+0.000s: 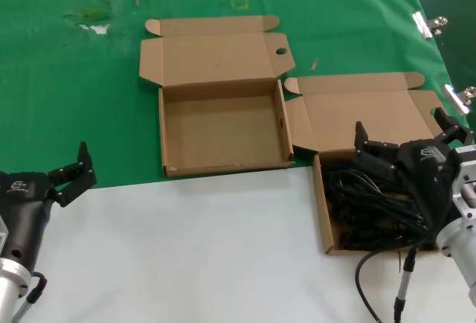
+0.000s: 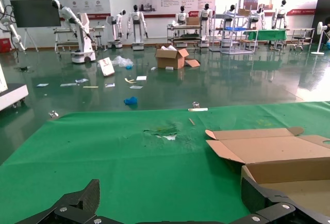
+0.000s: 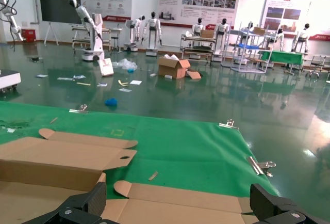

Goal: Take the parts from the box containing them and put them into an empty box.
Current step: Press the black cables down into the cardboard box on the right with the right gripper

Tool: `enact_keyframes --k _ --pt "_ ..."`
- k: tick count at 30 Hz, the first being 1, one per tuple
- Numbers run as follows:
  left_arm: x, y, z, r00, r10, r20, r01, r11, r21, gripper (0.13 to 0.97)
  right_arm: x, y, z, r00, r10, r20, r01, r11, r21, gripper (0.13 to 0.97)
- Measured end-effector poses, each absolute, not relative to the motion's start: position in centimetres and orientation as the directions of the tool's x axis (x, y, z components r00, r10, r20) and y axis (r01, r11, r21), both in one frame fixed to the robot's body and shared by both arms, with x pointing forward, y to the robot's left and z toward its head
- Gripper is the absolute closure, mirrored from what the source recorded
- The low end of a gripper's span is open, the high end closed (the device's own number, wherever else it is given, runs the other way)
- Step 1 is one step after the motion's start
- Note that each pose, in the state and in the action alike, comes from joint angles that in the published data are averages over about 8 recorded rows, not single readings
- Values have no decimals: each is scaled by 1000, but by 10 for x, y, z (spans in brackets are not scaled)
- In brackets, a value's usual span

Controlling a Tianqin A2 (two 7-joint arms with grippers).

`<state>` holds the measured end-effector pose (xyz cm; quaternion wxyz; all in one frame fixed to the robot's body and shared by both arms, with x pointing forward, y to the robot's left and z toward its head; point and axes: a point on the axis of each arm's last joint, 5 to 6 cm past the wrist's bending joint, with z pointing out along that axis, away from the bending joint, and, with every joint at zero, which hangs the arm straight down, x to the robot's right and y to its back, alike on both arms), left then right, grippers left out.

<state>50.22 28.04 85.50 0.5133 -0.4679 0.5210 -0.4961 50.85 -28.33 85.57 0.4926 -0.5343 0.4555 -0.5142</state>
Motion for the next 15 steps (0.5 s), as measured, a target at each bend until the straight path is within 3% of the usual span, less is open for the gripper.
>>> enact_keyframes --k 15 --pt "502 280 855 -35 -997 -71 22 70 -997 132 509 -283 856 56 -993 101 20 -100 -995 130"
